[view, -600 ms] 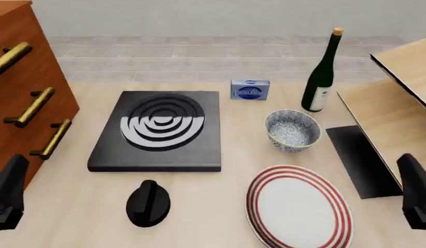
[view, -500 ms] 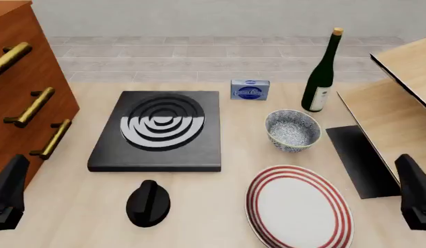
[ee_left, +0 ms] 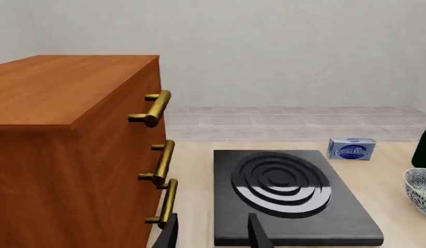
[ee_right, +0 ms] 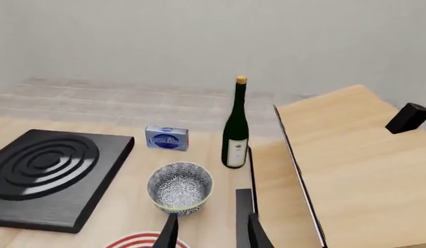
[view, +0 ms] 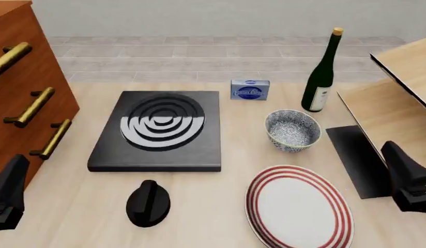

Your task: Put the bowl on the stove.

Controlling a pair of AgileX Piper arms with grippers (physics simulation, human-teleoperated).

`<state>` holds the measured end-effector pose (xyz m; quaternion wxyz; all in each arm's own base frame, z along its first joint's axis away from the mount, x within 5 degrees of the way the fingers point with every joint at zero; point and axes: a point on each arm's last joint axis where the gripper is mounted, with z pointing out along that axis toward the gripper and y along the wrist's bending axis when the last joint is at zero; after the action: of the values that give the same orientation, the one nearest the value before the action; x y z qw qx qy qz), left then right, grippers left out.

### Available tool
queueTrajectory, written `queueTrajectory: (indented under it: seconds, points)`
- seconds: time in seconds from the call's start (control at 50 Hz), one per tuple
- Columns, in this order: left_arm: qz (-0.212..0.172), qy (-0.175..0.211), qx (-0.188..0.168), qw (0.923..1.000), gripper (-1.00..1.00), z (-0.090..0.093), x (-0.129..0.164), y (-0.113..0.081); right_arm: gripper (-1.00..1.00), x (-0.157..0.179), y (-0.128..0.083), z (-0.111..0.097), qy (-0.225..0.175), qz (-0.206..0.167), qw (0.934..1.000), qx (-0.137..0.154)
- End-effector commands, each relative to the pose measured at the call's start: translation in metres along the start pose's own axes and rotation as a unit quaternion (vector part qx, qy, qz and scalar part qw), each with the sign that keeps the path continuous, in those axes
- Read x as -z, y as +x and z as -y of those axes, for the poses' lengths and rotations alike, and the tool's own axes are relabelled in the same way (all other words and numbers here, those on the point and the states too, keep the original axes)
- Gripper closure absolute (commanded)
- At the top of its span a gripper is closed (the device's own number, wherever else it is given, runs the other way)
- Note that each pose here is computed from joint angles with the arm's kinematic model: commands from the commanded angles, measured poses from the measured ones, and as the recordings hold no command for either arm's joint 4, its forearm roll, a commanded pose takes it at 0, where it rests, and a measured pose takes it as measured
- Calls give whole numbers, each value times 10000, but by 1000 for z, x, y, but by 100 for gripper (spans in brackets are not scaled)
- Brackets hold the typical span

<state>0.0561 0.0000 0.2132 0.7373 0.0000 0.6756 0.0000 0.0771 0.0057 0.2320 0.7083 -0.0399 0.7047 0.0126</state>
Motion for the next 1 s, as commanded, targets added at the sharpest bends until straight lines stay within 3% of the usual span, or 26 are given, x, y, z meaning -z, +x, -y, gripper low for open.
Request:
queueTrajectory:
  seconds: [0.02, 0.06, 0.08, 0.1, 0.12, 0.14, 0.16, 0.24, 0.26, 0.28, 0.3, 0.34, 0.38, 0.4, 0.54, 0.8, 0.84, 1.0]
  points:
    - [0, 0, 0, 10000, -100, 0, 0, 0, -100, -24, -11, -1, -82, -320, 9995, 5]
    - [0, 0, 0, 10000, -100, 0, 0, 0, -100, -29, -12, -3, -177, -391, 9991, -59]
    - [0, 0, 0, 10000, -100, 0, 0, 0, -100, -39, -10, -3, -188, -620, 9979, -22]
    - [0, 0, 0, 10000, -100, 0, 0, 0, -100, -37, -13, -4, -230, -497, 9985, -71]
    - [0, 0, 0, 10000, -100, 0, 0, 0, -100, -49, -9, -5, -255, -773, 9967, -62]
    - [0, 0, 0, 10000, -100, 0, 0, 0, -100, -46, -13, -5, -236, -629, 9977, -90]
    - [0, 0, 0, 10000, -100, 0, 0, 0, -100, -54, -11, -5, -235, -819, 9964, -46]
    - [0, 0, 0, 10000, -100, 0, 0, 0, -100, -64, -14, -6, -240, -957, 9951, -104]
    - [0, 0, 0, 10000, -100, 0, 0, 0, -100, -69, -14, -7, -272, -1062, 9937, -219]
    - [0, 0, 0, 10000, -100, 0, 0, 0, -100, -72, -15, -7, -267, -1092, 9935, -202]
    - [0, 0, 0, 10000, -100, 0, 0, 0, -100, -73, -17, -5, -237, -1096, 9937, 1]
    - [0, 0, 0, 10000, -100, 0, 0, 0, -100, -78, -19, -9, -316, -1181, 9923, -193]
    - [0, 0, 0, 10000, -100, 0, 0, 0, -100, -85, -21, -7, -283, -1301, 9911, -92]
    - [0, 0, 0, 10000, -100, 0, 0, 0, -100, -91, -21, -10, -322, -1403, 9893, -243]
    - [0, 0, 0, 10000, -100, 0, 0, 0, -100, -104, -34, -6, -234, -1584, 9870, -101]
    - [0, 0, 0, 10000, -100, 0, 0, 0, -100, -140, -49, -4, -188, -2138, 9767, -62]
    - [0, 0, 0, 10000, -100, 0, 0, 0, -100, -147, -48, -5, -175, -2286, 9731, -219]
    - [0, 0, 0, 10000, -100, 0, 0, 0, -100, -167, -47, -3, -101, -2515, 9674, -295]
